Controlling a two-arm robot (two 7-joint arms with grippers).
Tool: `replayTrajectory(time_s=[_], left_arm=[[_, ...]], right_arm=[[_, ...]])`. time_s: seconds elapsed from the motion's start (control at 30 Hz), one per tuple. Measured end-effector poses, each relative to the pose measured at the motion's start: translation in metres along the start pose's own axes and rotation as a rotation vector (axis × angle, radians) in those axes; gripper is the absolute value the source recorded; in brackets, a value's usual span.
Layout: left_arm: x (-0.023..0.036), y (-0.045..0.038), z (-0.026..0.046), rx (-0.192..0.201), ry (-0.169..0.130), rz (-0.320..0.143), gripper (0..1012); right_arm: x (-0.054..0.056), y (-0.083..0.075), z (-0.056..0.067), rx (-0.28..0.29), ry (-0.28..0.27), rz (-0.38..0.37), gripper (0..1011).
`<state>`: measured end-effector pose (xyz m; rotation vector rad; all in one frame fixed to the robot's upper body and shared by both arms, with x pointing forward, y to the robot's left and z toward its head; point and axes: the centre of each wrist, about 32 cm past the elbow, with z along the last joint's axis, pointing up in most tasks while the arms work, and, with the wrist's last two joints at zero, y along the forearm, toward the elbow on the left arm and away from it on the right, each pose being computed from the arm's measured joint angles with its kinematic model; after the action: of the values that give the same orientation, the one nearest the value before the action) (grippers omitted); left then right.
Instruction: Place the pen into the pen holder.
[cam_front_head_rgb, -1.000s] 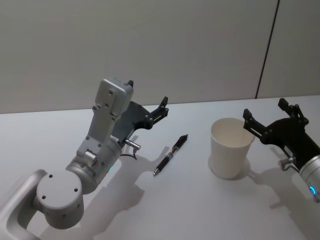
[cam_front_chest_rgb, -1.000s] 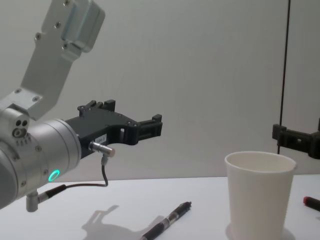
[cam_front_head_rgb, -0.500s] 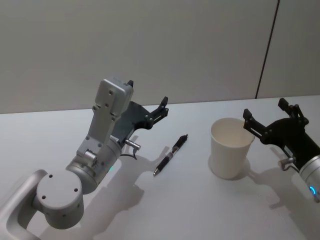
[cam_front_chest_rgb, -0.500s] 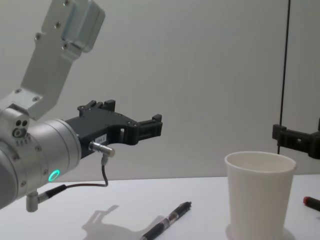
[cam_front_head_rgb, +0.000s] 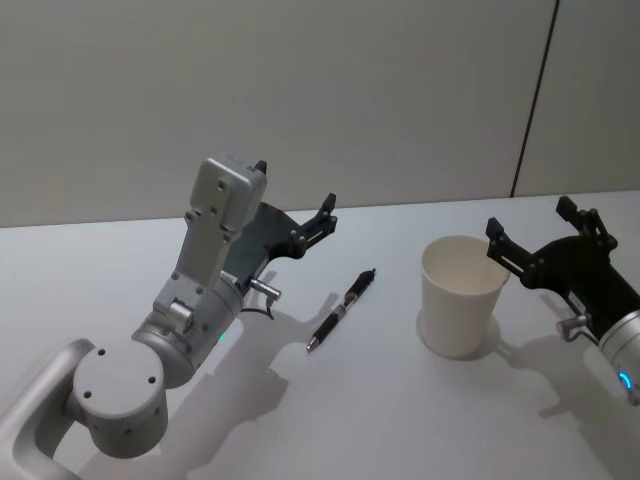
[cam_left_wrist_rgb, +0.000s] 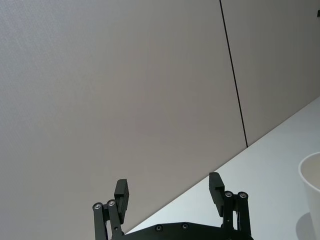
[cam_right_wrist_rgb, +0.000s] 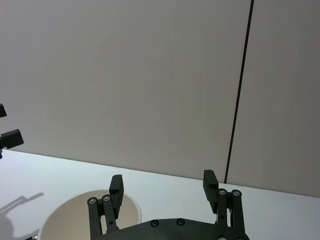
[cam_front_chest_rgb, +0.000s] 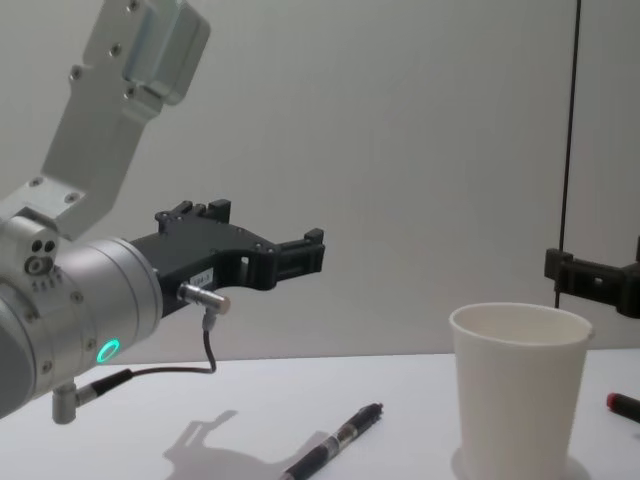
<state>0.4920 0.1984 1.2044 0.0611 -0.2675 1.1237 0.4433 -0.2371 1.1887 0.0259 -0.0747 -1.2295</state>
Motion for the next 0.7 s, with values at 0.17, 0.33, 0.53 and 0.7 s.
replayTrajectory(time_s=[0.17, 0.33, 0.53, 0.7], left_arm=[[0.0, 0.0, 0.0, 0.0, 0.0, 0.0, 1001], [0.0, 0.0, 0.0, 0.0, 0.0, 0.0, 1001], [0.0, 0.0, 0.0, 0.0, 0.0, 0.0, 1001], [0.0, 0.0, 0.0, 0.0, 0.0, 0.0, 1001]], right_arm=[[0.0, 0.0, 0.0, 0.0, 0.0, 0.0, 1001], [0.0, 0.0, 0.0, 0.0, 0.0, 0.0, 1001], [0.0, 0.0, 0.0, 0.0, 0.0, 0.0, 1001], [0.0, 0.0, 0.0, 0.0, 0.0, 0.0, 1001]])
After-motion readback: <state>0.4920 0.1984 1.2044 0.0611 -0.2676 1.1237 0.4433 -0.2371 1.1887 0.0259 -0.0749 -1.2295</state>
